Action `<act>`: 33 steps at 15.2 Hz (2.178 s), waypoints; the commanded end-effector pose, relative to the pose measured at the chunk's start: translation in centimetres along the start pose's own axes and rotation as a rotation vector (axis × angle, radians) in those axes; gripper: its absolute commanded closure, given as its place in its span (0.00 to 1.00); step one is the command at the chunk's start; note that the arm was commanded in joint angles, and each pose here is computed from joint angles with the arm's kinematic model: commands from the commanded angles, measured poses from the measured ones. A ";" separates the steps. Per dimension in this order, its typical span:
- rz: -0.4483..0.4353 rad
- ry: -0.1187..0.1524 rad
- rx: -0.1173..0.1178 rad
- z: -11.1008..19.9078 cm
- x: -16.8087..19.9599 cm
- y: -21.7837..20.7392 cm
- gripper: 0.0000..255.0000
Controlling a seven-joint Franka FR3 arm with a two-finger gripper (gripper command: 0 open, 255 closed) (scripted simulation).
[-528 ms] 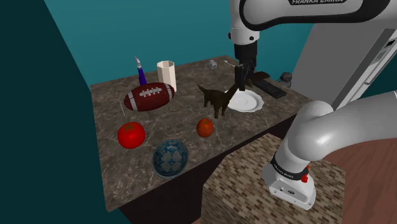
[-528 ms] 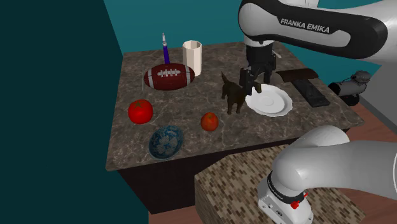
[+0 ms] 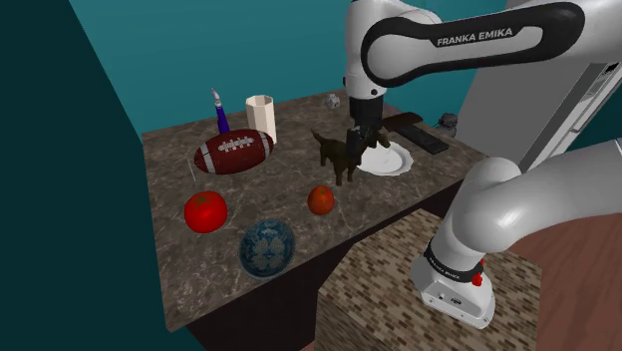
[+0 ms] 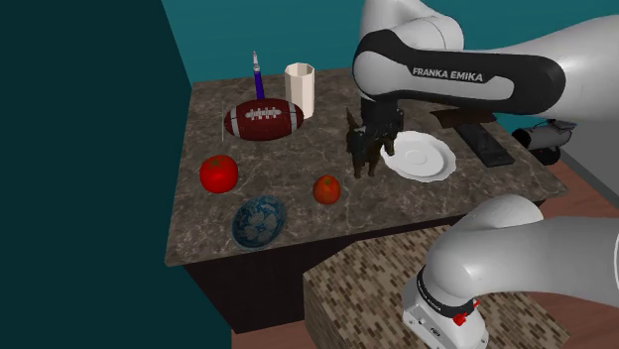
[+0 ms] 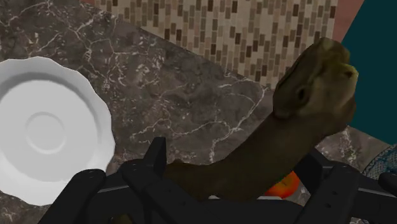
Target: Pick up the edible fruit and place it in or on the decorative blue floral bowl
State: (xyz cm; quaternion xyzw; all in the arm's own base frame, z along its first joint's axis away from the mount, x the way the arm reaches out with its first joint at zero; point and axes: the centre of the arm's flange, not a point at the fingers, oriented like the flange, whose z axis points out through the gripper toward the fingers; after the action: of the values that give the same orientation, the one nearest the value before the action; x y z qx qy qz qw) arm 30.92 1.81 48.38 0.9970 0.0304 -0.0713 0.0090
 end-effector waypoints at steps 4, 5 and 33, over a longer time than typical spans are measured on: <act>0.017 0.074 0.043 4.2 2.4 -3.2 0.00; 0.020 0.088 0.051 5.0 3.0 -3.8 0.00; 0.032 0.143 0.083 11.8 5.7 -6.6 1.00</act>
State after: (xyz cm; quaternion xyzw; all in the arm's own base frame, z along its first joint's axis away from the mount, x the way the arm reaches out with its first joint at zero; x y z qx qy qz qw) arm 34.49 8.47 35.78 0.9994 0.0118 -0.0011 -0.0333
